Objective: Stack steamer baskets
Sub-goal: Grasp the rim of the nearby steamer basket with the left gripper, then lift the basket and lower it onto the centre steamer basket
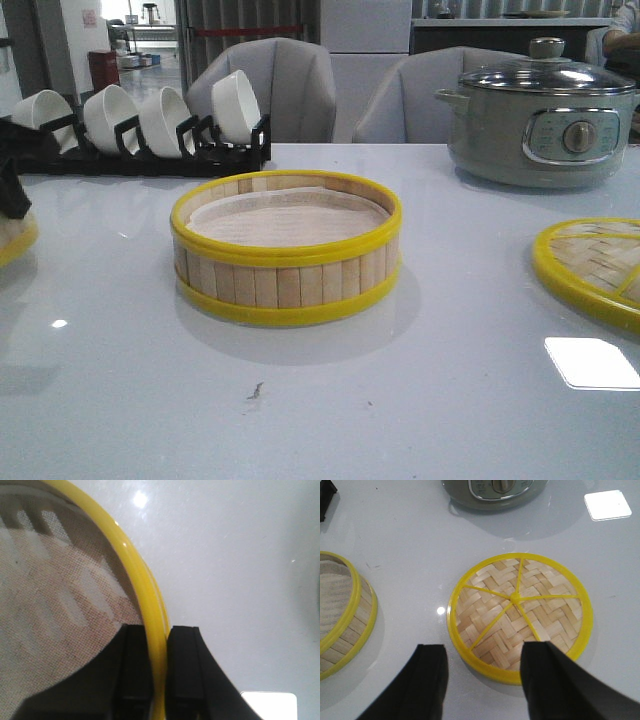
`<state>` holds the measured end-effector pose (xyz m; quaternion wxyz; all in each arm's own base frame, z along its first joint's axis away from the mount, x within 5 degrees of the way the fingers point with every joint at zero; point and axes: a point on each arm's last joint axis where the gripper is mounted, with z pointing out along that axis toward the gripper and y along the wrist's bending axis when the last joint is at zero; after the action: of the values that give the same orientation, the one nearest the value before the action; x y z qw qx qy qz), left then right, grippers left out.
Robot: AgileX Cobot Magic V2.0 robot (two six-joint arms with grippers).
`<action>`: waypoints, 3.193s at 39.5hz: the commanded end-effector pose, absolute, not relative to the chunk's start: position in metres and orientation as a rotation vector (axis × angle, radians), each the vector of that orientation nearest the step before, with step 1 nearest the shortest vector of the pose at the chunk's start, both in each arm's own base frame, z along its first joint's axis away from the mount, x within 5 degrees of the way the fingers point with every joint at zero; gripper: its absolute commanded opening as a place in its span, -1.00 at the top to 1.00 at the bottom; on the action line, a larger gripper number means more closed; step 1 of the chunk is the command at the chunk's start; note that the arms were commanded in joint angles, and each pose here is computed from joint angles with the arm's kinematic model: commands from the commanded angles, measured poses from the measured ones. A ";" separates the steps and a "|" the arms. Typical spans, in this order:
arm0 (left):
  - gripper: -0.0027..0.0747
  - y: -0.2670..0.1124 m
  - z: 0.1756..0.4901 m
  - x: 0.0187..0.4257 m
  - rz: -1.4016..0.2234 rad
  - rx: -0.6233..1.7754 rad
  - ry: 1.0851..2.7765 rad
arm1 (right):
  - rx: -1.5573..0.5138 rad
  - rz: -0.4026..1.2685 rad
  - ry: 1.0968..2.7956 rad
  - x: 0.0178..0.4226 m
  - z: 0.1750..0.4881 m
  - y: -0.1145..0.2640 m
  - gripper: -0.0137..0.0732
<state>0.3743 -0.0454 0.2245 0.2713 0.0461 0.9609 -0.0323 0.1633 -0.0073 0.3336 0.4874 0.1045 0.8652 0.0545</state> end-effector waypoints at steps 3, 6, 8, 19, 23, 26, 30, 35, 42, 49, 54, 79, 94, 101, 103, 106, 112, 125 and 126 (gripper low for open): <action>0.71 -0.072 0.306 0.374 -0.135 0.202 2.365 | 0.246 0.134 1.980 0.166 0.353 -0.008 -0.34; 0.71 -0.092 0.323 0.372 -0.163 0.263 2.342 | 0.246 0.134 1.980 0.166 0.353 -0.008 -0.34; 0.71 -0.108 0.333 0.369 -0.185 0.312 2.327 | 0.246 0.134 1.980 0.166 0.353 -0.008 -0.34; 0.71 -0.210 0.351 0.334 -0.337 0.618 2.212 | 0.246 0.134 1.979 0.166 0.353 -0.008 -0.34; 0.71 -0.243 0.345 0.324 -0.385 0.704 2.171 | 0.246 0.134 1.980 0.166 0.353 -0.008 -0.34; 0.71 -0.265 0.340 0.320 -0.411 0.754 2.152 | 0.246 0.134 1.980 0.166 0.353 -0.008 -0.34; 0.71 -0.287 0.333 0.320 -0.430 0.799 2.146 | 0.246 0.134 1.979 0.166 0.353 -0.008 -0.34; 0.71 -0.306 0.325 0.326 -0.439 0.829 2.146 | 0.246 0.134 1.975 0.166 0.353 -0.008 -0.34; 0.71 -0.318 0.314 0.339 -0.422 0.850 2.191 | 0.246 0.134 1.975 0.166 0.353 -0.008 -0.34; 0.71 -0.321 0.304 0.342 -0.409 0.861 2.214 | 0.247 0.135 1.975 0.166 0.353 -0.008 -0.34; 0.71 -0.322 0.300 0.343 -0.409 0.863 2.223 | 0.247 0.135 1.975 0.166 0.353 -0.008 -0.34; 0.71 -0.323 0.290 0.337 -0.454 0.868 2.335 | 0.247 0.135 1.976 0.166 0.353 -0.008 -0.34; 0.71 -0.324 0.290 0.336 -0.481 0.859 2.351 | 0.247 0.135 1.976 0.166 0.353 -0.008 -0.34; 0.71 -0.324 0.291 0.336 -0.483 0.858 2.347 | 0.247 0.135 1.976 0.166 0.353 -0.008 -0.34; 0.71 -0.324 0.294 0.336 -0.482 0.862 2.352 | 0.247 0.135 1.976 0.166 0.353 -0.008 -0.34; 0.71 -0.324 0.301 0.335 -0.483 0.869 2.354 | 0.247 0.135 1.976 0.166 0.353 -0.008 -0.34; 0.71 -0.324 0.316 0.334 -0.489 0.875 2.345 | 0.247 0.135 1.976 0.166 0.353 -0.008 -0.34; 0.71 -0.323 0.314 0.334 -0.485 0.879 2.354 | 0.247 0.135 1.976 0.166 0.353 -0.008 -0.34; 0.71 -0.323 0.313 0.334 -0.484 0.880 2.356 | 0.247 0.135 1.976 0.166 0.353 -0.008 -0.34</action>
<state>0.3410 -0.3247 0.2689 0.2272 0.3379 0.9015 -0.1465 0.1638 -0.0073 0.3343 0.4915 0.1057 0.8626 0.0563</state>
